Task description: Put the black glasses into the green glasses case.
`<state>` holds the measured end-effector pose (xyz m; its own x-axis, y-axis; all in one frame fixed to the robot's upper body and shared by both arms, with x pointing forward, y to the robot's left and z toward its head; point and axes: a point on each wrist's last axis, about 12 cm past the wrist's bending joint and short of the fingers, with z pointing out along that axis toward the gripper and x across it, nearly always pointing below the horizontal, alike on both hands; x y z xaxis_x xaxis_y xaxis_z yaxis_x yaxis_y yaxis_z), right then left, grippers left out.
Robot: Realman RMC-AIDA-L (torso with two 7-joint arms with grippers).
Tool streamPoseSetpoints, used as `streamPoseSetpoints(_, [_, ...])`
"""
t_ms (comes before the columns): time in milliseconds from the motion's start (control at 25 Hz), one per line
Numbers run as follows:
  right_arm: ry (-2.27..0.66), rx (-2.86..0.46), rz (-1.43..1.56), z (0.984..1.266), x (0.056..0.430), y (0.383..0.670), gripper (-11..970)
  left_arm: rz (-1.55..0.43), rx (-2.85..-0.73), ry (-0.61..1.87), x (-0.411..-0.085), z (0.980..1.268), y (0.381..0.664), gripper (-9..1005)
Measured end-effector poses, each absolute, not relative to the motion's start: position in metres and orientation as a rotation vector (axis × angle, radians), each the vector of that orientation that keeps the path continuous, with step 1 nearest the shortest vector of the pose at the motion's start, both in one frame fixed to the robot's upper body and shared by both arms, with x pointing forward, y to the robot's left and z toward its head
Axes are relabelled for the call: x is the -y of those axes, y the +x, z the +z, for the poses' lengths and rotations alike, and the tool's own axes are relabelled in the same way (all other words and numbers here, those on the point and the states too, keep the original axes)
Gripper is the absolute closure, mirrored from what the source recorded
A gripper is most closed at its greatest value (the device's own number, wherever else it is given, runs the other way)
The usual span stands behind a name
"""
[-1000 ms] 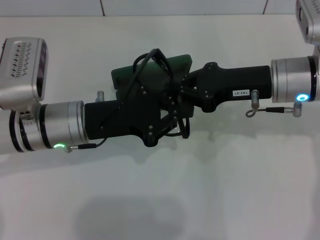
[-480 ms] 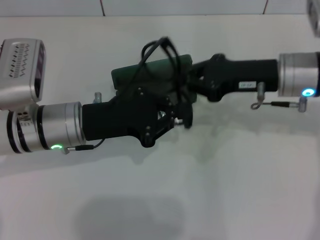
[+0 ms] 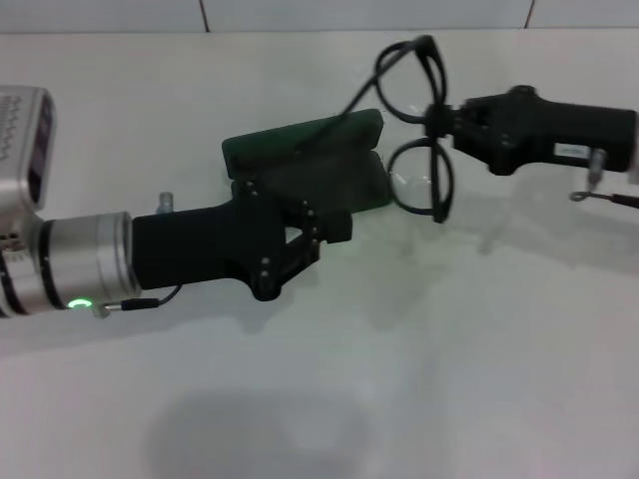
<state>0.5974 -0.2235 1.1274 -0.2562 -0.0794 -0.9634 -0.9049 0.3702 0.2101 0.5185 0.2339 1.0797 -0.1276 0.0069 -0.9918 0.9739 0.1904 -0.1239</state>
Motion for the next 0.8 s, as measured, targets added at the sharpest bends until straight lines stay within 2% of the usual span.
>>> streamPoseSetpoints(360, [-0.848,-1.71,0.922,1.106,0.252,0.587,870,-1.26,-1.329,1.081,-0.252,1.103,0.516,996])
streamPoseSetpoints(800, [-1.059,-1.731,0.946,1.095,0.223,0.578,865,-1.231,-1.365,1.046,-0.246,1.099,0.521,995])
